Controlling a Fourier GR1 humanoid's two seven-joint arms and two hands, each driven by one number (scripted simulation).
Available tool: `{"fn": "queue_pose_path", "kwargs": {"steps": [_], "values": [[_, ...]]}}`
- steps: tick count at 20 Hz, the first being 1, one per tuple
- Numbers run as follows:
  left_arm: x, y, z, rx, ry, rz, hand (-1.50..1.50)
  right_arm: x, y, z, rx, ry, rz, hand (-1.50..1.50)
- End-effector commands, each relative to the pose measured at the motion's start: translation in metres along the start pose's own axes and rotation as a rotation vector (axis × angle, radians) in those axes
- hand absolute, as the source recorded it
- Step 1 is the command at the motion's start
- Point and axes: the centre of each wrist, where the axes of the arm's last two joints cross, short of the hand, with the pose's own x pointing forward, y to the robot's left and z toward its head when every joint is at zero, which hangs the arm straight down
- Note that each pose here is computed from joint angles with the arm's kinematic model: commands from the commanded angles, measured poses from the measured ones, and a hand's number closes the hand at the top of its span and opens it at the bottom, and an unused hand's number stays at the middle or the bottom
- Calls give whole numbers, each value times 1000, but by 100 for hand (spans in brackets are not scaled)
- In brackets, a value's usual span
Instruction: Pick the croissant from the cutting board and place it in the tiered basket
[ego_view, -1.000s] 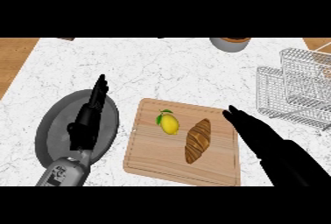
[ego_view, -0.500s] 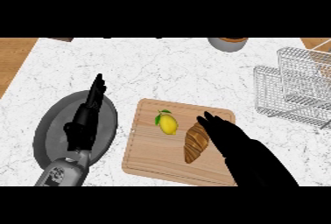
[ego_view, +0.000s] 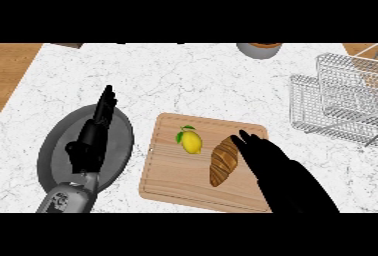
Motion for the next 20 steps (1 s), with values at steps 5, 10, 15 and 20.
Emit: {"fn": "queue_pose_path", "kwargs": {"steps": [5, 10, 15, 20], "values": [[-6, -13, 2, -3, -8, 24, 0, 16, 0, -8, 18, 54, 140, -150], [-1, -14, -14, -3, 16, 0, 0, 1, 9, -20, 0, 37, 203, -150], [1, -4, 10, -2, 8, -2, 0, -22, 38, -40, -35, 149, 187, -150], [1, -14, -5, -5, -8, -3, 0, -23, 32, -36, -27, 176, 164, -150]]}}
